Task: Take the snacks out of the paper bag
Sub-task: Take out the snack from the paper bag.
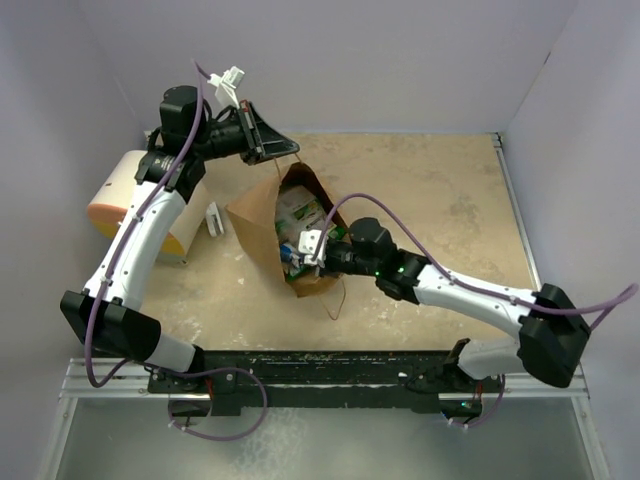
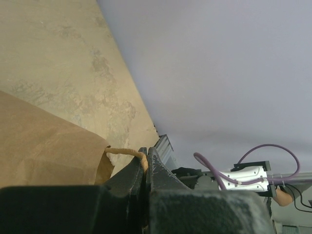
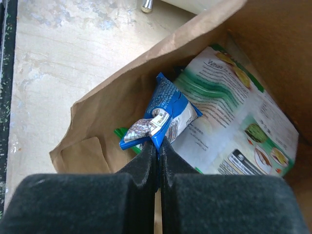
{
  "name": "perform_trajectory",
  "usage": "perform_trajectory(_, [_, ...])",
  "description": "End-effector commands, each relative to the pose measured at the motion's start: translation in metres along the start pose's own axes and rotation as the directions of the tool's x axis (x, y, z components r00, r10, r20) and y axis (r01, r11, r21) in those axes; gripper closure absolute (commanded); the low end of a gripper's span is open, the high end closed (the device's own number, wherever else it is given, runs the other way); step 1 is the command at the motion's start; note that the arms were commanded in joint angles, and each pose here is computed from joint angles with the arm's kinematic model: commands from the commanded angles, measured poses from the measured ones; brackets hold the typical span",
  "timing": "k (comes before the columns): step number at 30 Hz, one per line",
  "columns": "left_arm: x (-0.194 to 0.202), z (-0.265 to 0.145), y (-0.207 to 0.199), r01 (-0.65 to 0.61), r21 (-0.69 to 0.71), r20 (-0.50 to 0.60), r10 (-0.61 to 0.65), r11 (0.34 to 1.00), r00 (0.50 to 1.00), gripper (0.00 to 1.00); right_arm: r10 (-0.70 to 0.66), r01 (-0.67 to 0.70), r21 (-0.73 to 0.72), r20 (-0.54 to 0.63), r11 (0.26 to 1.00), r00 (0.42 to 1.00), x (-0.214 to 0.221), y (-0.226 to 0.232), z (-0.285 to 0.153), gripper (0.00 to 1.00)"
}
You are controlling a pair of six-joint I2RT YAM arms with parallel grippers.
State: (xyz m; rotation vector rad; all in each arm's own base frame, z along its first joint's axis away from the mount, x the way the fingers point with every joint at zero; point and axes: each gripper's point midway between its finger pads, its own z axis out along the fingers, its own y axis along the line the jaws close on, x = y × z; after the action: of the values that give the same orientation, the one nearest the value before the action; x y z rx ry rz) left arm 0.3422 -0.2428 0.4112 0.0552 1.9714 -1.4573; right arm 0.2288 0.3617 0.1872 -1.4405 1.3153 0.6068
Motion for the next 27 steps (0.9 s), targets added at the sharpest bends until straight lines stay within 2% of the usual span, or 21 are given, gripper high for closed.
perform_trajectory(1, [-0.014, -0.013, -0.025, -0.103, 0.057, 0.057, 0.1, 0.993, 0.993, 1.0, 0.043, -0.046, 0.095, 0.037, 0.994, 0.998, -0.021, -0.011, -0.028, 1.0])
perform_trajectory(7, [-0.016, -0.011, -0.021, -0.105, 0.058, 0.057, 0.102, 0.993, 0.993, 1.0, 0.149, -0.155, 0.221, 0.043, 0.963, 0.988, -0.039, -0.028, -0.064, 1.0])
perform_trajectory(13, [-0.014, -0.011, -0.018, -0.103, 0.055, 0.056, 0.1, 0.993, 0.993, 1.0, 0.101, -0.161, 0.35, 0.183, 0.923, 0.978, -0.092, -0.053, -0.114, 1.0])
perform_trajectory(18, [-0.012, -0.013, -0.016, -0.1, 0.05, 0.056, 0.097, 0.994, 0.994, 1.0, 0.065, -0.151, 0.473, 0.193, 0.868, 0.979, -0.117, -0.079, -0.148, 1.0])
perform_trajectory(22, [-0.011, -0.014, -0.014, -0.096, 0.047, 0.056, 0.093, 0.994, 0.994, 1.0, 0.072, -0.154, 0.659, 0.15, 0.736, 0.986, -0.12, -0.116, -0.181, 1.0])
perform_trajectory(27, [-0.007, -0.017, -0.014, -0.096, 0.042, 0.053, 0.094, 0.995, 0.994, 1.0, 0.107, -0.144, 0.849, 0.103, 0.509, 0.989, -0.1, -0.146, -0.219, 1.0])
